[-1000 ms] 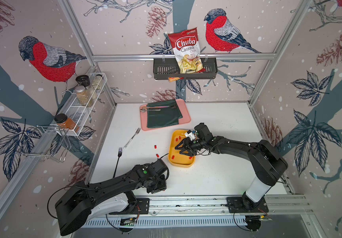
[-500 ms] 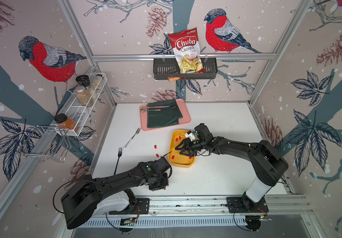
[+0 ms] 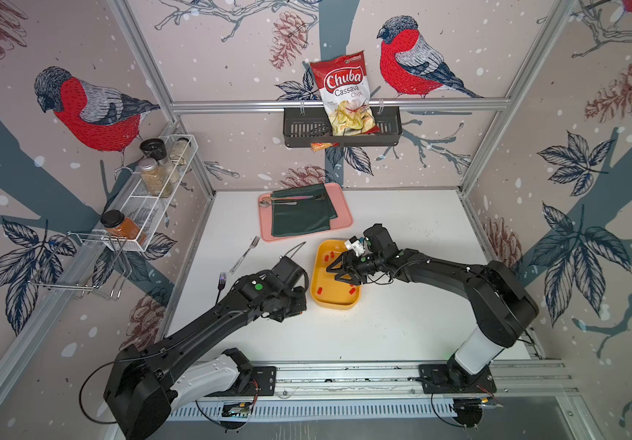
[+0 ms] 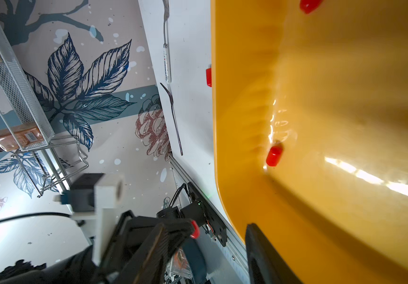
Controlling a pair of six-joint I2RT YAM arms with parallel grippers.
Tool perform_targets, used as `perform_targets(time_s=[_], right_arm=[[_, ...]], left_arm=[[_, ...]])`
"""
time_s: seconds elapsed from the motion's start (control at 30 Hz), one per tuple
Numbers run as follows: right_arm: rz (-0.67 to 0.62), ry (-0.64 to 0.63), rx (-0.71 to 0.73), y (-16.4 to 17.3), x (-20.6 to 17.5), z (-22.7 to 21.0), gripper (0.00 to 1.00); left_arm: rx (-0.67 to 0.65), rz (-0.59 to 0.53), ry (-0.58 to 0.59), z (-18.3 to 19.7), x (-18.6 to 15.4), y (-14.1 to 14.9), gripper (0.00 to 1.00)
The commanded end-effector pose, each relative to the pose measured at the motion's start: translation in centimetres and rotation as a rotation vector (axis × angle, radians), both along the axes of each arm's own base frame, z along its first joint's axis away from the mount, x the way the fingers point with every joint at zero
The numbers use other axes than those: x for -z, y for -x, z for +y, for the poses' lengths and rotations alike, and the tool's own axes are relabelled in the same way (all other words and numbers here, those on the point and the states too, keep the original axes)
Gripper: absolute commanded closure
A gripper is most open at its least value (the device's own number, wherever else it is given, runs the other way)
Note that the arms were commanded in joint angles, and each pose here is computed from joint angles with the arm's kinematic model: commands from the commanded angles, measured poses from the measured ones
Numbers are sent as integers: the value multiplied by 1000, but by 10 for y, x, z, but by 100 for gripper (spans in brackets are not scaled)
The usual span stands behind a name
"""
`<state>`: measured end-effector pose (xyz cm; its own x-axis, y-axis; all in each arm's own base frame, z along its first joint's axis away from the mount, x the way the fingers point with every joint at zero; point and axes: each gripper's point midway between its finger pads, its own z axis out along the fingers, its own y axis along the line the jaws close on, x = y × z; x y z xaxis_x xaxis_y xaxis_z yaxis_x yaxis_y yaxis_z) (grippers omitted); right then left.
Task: Take the screw protection sleeves out of the storage box
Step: Pick up the screw protection sleeve from the center of the board, then place the screw protection sleeve at the center of the board.
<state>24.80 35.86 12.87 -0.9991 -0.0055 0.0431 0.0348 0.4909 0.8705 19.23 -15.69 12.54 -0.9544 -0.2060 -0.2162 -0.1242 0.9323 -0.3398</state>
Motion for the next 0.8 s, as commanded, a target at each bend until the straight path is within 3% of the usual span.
perform_targets(time_s=[0.0,0.2,0.37,0.57,0.77], right_arm=[[-23,20,2,-5,-2,-8,45],[-23,59,26,-14,4,-27,45],[-12,80,39,-19,11,-34,45],[-9,102,32,-20,16,-37,45],[-9,110,38,-22,17,-42,45]], left_arm=[[51,-14,-177,41,-8,-19,98],[72,-39,-278,53,0,-87,99],[125,-27,-267,35,26,-127,100],[156,-12,-256,17,52,-159,98],[192,46,-268,11,82,-166,96]])
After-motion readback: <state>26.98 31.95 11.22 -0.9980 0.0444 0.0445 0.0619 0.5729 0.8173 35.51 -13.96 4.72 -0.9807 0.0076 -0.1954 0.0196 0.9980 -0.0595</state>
